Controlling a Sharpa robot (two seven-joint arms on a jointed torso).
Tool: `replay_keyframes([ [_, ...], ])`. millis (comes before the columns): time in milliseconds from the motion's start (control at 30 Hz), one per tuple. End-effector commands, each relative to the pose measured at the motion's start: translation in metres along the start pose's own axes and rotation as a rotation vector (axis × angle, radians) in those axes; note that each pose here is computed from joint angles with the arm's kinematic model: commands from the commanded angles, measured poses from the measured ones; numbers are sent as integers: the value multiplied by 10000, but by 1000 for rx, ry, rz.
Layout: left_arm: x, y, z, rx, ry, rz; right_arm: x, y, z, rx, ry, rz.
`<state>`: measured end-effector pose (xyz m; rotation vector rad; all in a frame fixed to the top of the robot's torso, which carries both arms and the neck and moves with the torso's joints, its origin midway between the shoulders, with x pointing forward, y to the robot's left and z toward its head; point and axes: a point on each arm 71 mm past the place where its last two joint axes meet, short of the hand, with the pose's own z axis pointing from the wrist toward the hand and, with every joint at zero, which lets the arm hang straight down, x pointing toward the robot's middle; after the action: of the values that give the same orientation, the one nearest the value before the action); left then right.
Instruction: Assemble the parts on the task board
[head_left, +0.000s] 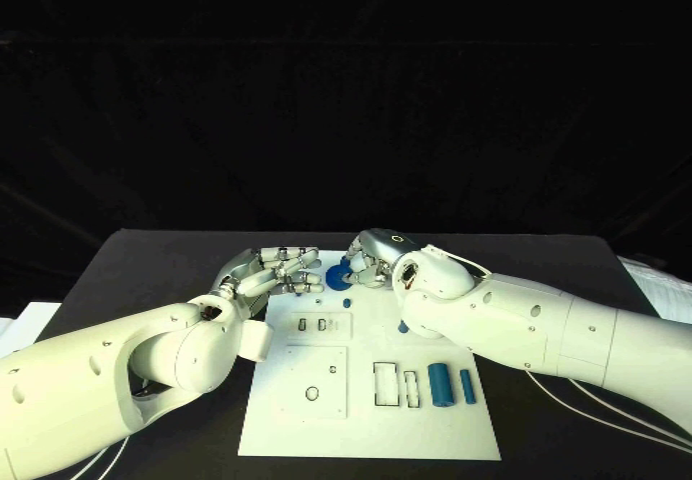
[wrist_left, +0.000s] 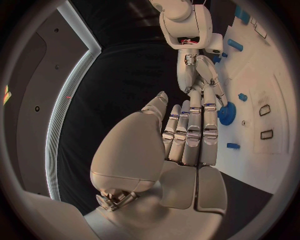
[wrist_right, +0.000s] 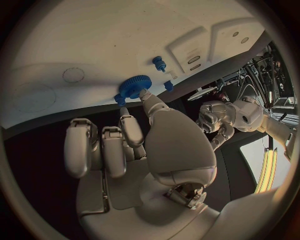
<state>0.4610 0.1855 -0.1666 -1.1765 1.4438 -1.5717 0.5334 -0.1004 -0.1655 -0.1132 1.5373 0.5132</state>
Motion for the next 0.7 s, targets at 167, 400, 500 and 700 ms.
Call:
replay_keyframes([
  [167,-14,-14,-7,6,15,-6,-333,-260,-276,-124,-112,166],
  [400,-45,-18,-5,13,7,-3,-656,-813,-568,-149,-68,290],
  [500,-46,-14,11,16,6,-3,-727,-1036,-647,-130,-56,313],
  [700,-48,-4,30,16,5,-3,-730,-1399,-734,-78,-24,286],
])
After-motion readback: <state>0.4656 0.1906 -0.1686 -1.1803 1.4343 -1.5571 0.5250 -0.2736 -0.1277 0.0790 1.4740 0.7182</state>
